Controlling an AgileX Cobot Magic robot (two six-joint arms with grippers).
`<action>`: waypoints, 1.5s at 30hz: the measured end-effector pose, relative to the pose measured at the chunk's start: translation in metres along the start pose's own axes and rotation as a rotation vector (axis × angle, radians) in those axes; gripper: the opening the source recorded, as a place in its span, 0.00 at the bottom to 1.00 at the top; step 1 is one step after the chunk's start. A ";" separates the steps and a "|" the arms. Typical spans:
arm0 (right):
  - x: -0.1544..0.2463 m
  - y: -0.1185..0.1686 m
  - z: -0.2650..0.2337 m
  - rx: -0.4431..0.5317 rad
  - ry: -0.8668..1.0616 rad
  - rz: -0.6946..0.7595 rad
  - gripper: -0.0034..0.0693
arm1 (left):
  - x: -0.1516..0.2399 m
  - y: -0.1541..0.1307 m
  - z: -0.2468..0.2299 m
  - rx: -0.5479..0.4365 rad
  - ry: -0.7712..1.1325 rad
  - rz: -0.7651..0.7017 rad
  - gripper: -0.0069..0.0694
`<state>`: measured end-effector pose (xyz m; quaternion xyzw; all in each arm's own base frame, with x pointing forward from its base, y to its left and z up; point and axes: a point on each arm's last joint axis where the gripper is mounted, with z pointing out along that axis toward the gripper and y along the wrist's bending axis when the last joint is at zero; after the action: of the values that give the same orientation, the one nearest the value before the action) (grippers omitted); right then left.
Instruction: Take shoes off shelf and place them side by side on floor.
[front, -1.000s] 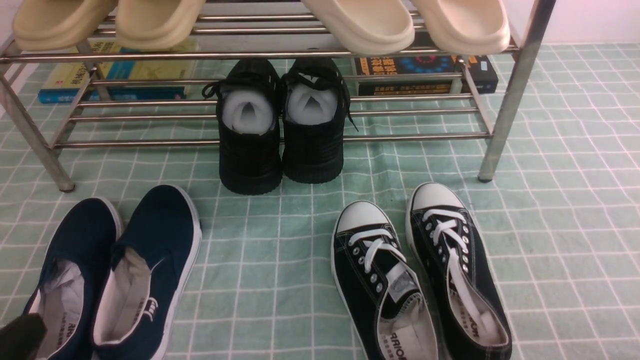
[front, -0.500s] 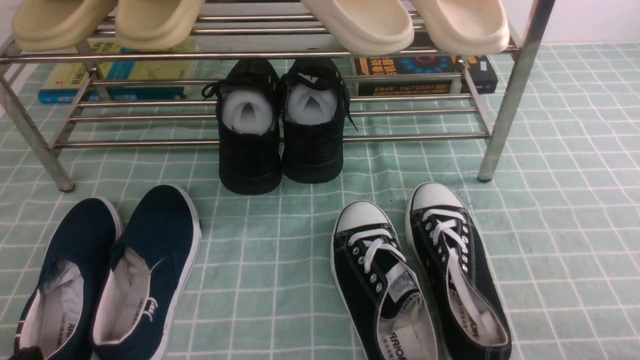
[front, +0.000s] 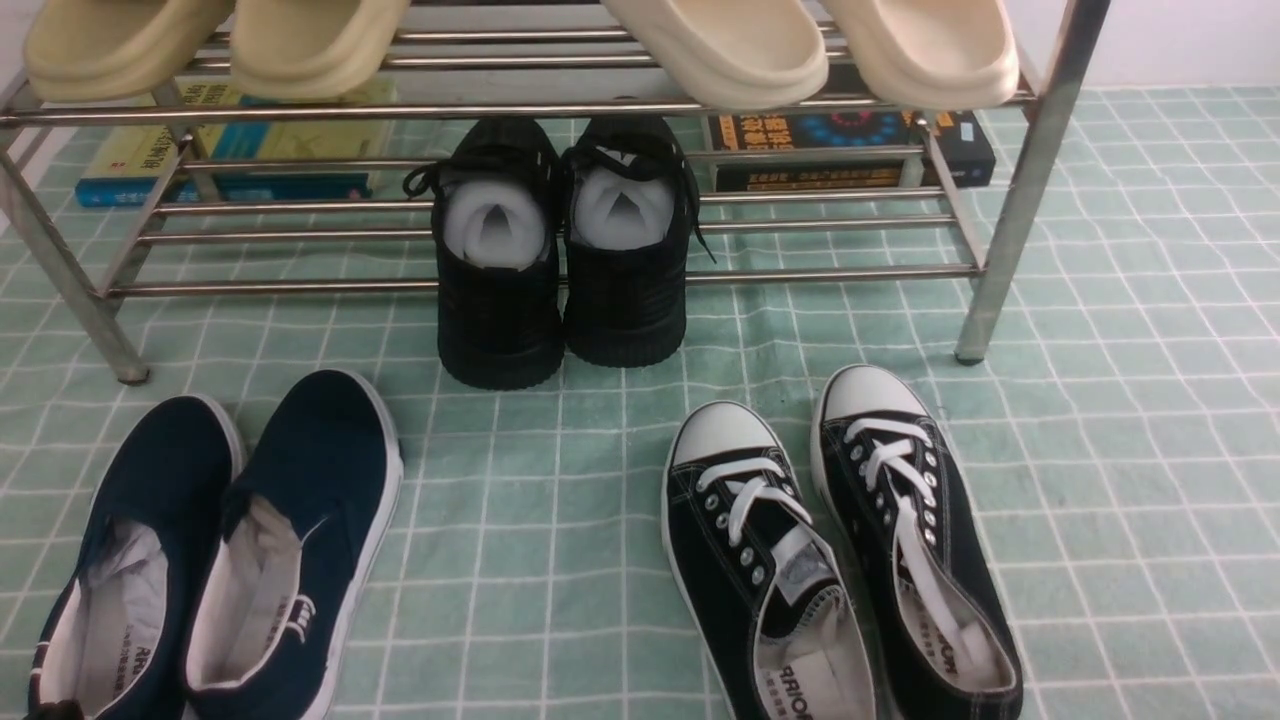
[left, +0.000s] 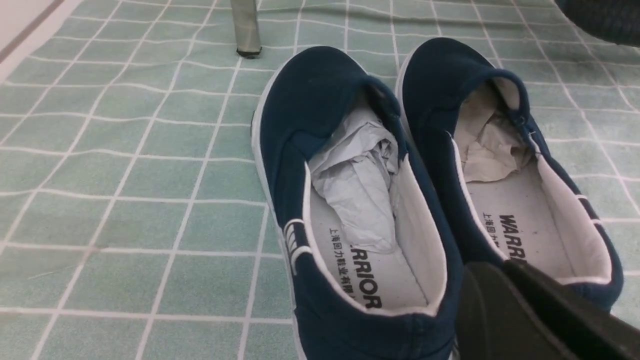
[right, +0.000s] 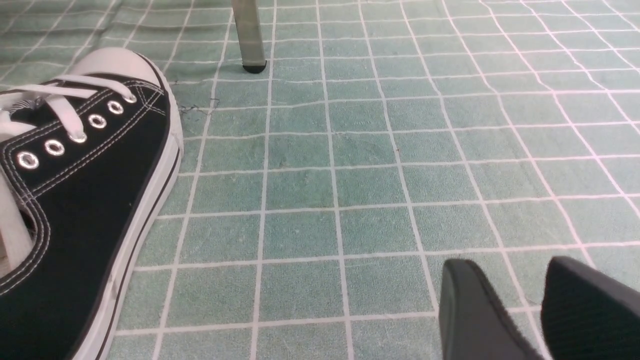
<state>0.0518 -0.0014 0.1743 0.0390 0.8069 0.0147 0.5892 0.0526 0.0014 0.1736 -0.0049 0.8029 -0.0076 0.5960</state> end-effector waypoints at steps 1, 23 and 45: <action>0.000 0.000 0.000 0.000 0.000 0.000 0.38 | 0.000 0.000 0.000 0.002 0.000 0.001 0.16; 0.000 0.000 0.000 0.000 0.000 0.000 0.38 | 0.000 0.000 0.000 0.003 0.000 0.001 0.19; 0.000 0.000 0.000 0.000 0.000 0.000 0.38 | 0.000 0.001 0.000 -0.012 -0.002 0.040 0.21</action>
<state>0.0518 -0.0014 0.1743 0.0390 0.8069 0.0147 0.5892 0.0527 0.0026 0.1738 0.0074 0.8022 0.0093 0.5970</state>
